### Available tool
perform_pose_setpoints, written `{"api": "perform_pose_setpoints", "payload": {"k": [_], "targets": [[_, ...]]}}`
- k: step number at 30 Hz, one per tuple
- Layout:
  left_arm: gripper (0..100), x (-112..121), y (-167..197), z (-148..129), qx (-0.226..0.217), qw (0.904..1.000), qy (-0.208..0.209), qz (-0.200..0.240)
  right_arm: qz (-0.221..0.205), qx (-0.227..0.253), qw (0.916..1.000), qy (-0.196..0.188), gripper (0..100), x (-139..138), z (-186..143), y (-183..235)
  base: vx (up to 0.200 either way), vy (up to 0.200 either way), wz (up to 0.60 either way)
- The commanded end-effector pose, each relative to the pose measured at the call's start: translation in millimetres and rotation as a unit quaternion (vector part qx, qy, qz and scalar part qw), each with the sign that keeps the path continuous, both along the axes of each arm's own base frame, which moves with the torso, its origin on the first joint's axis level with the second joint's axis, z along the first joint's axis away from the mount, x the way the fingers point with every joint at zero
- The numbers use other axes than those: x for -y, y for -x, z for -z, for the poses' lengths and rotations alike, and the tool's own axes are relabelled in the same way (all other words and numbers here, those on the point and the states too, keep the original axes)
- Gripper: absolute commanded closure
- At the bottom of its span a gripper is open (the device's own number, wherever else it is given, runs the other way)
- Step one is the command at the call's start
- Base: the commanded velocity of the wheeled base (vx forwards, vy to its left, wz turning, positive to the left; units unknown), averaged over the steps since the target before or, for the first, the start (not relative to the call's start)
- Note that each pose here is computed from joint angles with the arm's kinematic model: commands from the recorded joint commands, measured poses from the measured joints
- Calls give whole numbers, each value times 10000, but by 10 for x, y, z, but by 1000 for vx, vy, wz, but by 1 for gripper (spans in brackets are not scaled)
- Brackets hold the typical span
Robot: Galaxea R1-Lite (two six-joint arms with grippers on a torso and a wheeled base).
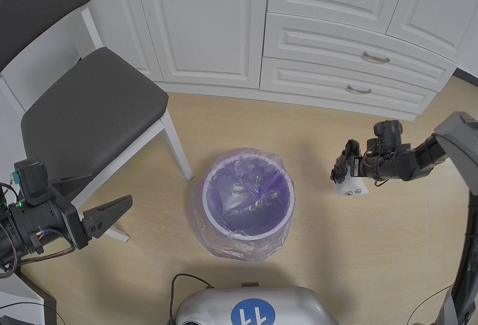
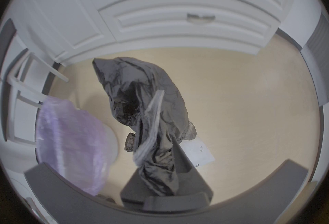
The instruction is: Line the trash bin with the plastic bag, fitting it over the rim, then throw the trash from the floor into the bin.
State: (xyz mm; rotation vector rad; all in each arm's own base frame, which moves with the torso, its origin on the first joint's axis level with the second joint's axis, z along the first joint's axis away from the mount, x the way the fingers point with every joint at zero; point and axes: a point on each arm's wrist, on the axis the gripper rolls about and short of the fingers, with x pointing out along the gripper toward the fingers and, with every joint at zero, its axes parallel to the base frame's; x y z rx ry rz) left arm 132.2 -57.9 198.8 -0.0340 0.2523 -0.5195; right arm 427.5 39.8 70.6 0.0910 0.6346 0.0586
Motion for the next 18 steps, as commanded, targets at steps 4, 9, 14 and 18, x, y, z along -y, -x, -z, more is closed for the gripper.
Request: {"api": "perform_pose_setpoints", "payload": {"k": [4, 9, 14, 18], "targets": [[0, -19, 52, -54, 171, 9998, 49, 16, -1479, 1552, 9734, -813, 100, -885, -1382, 1501, 0, 0, 0], [0, -20, 51, -58, 184, 9998, 43, 3, -2082, 1453, 9564, -1441, 100, -1349, -1220, 1734, 0, 0, 0], [0, -31, 70, -53, 199, 9998, 45, -20, -2306, 1262, 9498, -1693, 100, -1657, -930, 1711, 0, 0, 0], [0, -47, 111, -87, 304, 9995, 92, -5, -2312, 1200, 9461, -1925, 100, -1938, -466, 1518, 0, 0, 0]]}}
